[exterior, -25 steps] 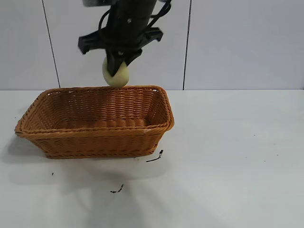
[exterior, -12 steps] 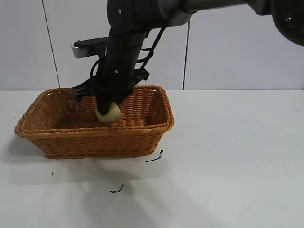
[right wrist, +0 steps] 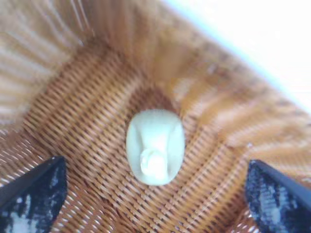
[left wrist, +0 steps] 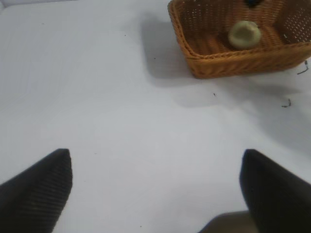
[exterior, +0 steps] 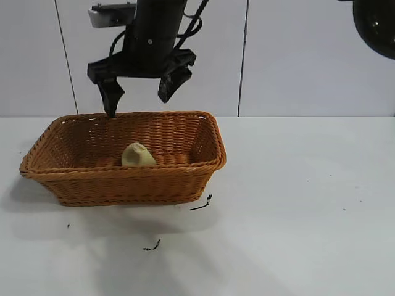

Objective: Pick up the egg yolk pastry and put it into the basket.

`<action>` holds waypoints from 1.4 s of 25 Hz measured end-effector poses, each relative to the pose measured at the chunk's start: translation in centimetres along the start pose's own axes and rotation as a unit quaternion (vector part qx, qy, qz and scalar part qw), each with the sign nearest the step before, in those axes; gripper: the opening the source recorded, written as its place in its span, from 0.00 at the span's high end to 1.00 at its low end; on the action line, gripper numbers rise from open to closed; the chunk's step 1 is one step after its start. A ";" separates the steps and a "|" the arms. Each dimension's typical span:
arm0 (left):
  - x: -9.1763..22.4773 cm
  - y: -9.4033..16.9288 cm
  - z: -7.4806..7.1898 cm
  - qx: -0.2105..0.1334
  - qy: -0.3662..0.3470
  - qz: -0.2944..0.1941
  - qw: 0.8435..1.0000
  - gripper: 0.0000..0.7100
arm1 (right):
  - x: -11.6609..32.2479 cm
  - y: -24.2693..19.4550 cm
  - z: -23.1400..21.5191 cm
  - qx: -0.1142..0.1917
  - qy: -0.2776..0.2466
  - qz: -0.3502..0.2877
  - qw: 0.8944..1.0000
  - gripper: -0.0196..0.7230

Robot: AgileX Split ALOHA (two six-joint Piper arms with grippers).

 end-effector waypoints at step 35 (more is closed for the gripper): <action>0.0 0.0 0.0 0.000 0.000 0.000 1.000 0.02 | 6.7 12.5 -22.1 0.109 -0.190 0.010 0.976 0.04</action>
Point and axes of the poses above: a point on each arm's last joint axis where the gripper is mounted, y pointing back along that axis away from the gripper, z along the wrist's bending axis when the last joint is at zero, x = y × z, the point moved 1 cm from there along -y, pointing out along that axis toward the gripper, and after that the axes turned 1 degree about y, right-handed, at the moved point
